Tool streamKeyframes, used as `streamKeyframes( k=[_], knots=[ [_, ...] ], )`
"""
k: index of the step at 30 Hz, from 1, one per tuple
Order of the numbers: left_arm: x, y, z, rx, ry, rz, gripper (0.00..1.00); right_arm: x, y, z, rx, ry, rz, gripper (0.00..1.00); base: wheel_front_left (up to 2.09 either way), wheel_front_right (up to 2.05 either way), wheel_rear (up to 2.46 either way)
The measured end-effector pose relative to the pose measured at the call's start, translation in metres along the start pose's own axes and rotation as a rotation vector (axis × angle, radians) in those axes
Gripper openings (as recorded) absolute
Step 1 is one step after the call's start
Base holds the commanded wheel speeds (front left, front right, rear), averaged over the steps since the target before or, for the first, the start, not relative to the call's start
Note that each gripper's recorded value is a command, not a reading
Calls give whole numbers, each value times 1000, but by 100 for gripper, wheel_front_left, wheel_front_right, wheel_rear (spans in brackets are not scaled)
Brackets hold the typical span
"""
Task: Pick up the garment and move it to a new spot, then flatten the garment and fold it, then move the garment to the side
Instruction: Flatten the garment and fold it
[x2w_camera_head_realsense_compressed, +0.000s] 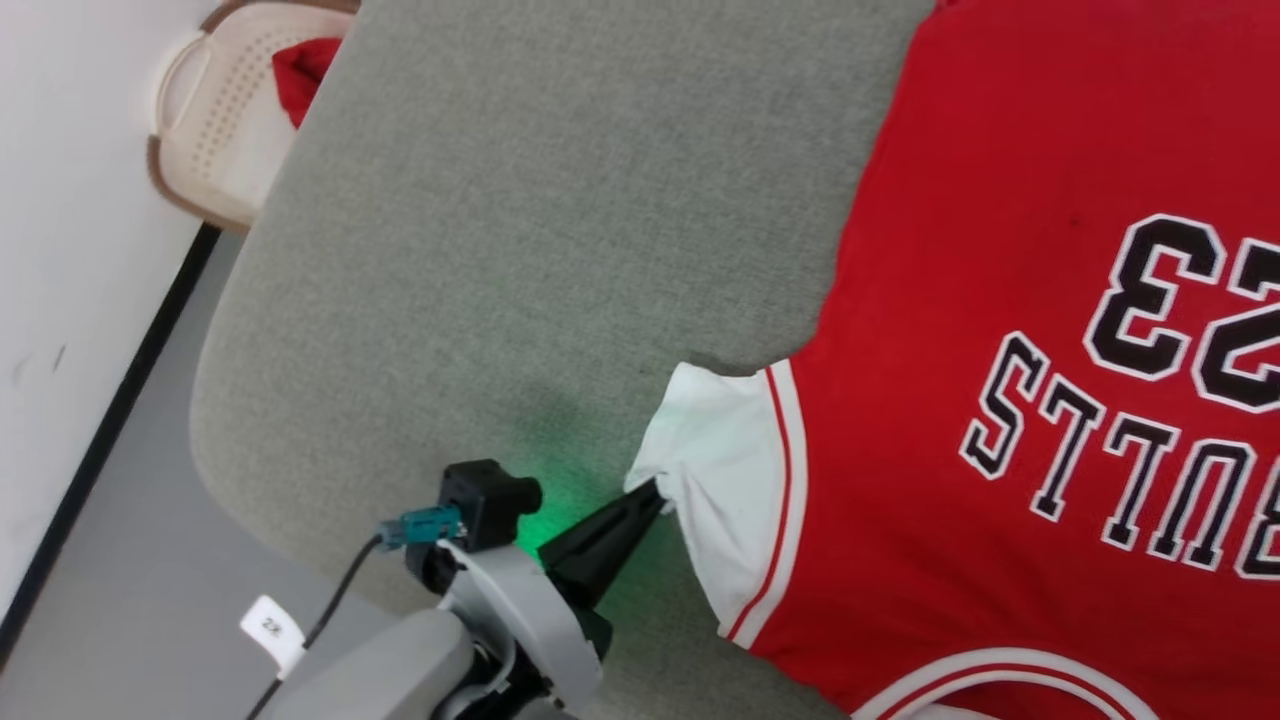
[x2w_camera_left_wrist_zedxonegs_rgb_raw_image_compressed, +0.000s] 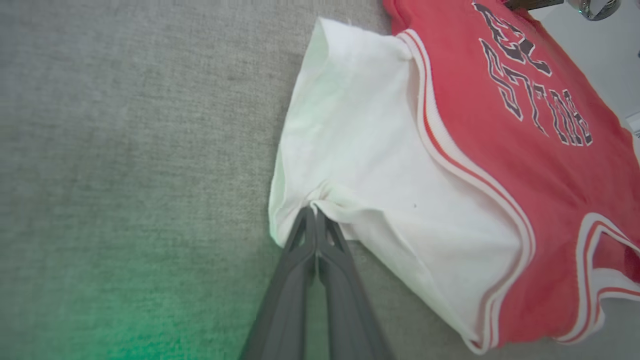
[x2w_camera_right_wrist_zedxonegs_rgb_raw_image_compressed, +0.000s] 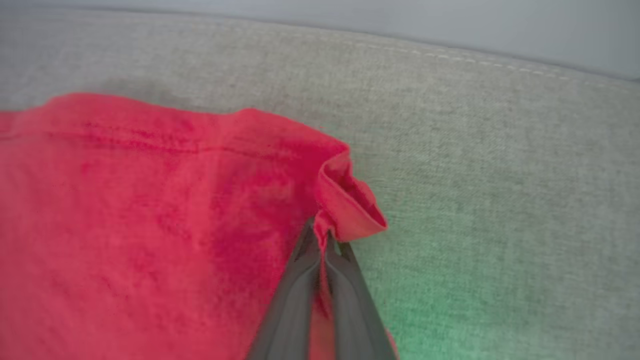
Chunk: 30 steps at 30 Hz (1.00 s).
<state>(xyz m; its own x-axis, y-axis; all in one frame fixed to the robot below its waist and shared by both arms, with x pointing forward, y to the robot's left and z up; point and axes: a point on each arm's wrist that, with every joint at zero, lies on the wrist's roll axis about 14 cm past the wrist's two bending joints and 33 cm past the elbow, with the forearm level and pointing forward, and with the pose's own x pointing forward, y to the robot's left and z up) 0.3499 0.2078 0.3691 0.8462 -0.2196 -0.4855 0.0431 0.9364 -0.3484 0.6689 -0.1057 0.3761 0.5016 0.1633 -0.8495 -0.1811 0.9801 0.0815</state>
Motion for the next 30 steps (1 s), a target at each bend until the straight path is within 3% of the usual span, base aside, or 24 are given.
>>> streamKeyframes(
  k=[8,14,22,30],
  knots=[
    [-7,10,9,19,-22,8,0,-39,22,-13,-84,-40,96,0,0,0,0],
    [-12,17,12,35,-25,14,0,-82,12,-31,-124,-90,147,0,0,0,0],
    [-16,9,16,53,-34,-13,0,-130,-12,-94,-119,-95,178,0,0,0,0],
    [-17,-6,21,75,-43,-58,0,-166,-41,-175,-38,-51,159,0,0,0,0]
  ],
)
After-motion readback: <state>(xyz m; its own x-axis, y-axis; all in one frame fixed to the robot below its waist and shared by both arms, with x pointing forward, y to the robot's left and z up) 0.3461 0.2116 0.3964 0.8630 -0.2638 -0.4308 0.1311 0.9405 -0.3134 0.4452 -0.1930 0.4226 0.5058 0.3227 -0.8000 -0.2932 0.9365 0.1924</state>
